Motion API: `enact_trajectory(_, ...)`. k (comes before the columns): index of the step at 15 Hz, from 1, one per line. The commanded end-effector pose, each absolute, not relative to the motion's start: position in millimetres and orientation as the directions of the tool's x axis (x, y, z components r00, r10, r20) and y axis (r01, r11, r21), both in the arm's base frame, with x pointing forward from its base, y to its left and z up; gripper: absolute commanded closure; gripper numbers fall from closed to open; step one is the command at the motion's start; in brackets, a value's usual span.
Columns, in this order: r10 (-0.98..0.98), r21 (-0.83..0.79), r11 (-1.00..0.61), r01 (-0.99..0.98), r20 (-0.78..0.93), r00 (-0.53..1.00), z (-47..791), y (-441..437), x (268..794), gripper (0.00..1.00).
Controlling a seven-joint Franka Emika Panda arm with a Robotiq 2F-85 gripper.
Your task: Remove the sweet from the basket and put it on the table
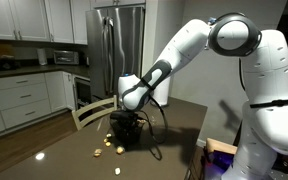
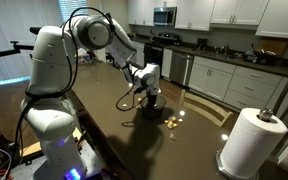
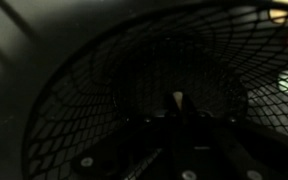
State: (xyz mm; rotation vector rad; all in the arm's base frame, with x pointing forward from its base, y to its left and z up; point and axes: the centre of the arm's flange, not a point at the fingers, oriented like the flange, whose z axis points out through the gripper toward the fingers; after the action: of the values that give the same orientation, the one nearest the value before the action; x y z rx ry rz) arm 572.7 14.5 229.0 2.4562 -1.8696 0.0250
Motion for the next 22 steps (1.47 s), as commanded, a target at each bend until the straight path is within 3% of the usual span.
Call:
enact_trajectory(1, -0.962, 0.029, -0.251, -0.968, 0.100, 0.253, 265, 32, 557, 0.95)
enact_trajectory(11, -0.946, 0.018, -0.263, -0.965, 0.193, 0.261, 356, 66, 547, 0.95)
enact_trajectory(22, -0.783, -0.012, -0.608, -0.794, 0.169, 0.598, 373, 138, 568, 0.95)
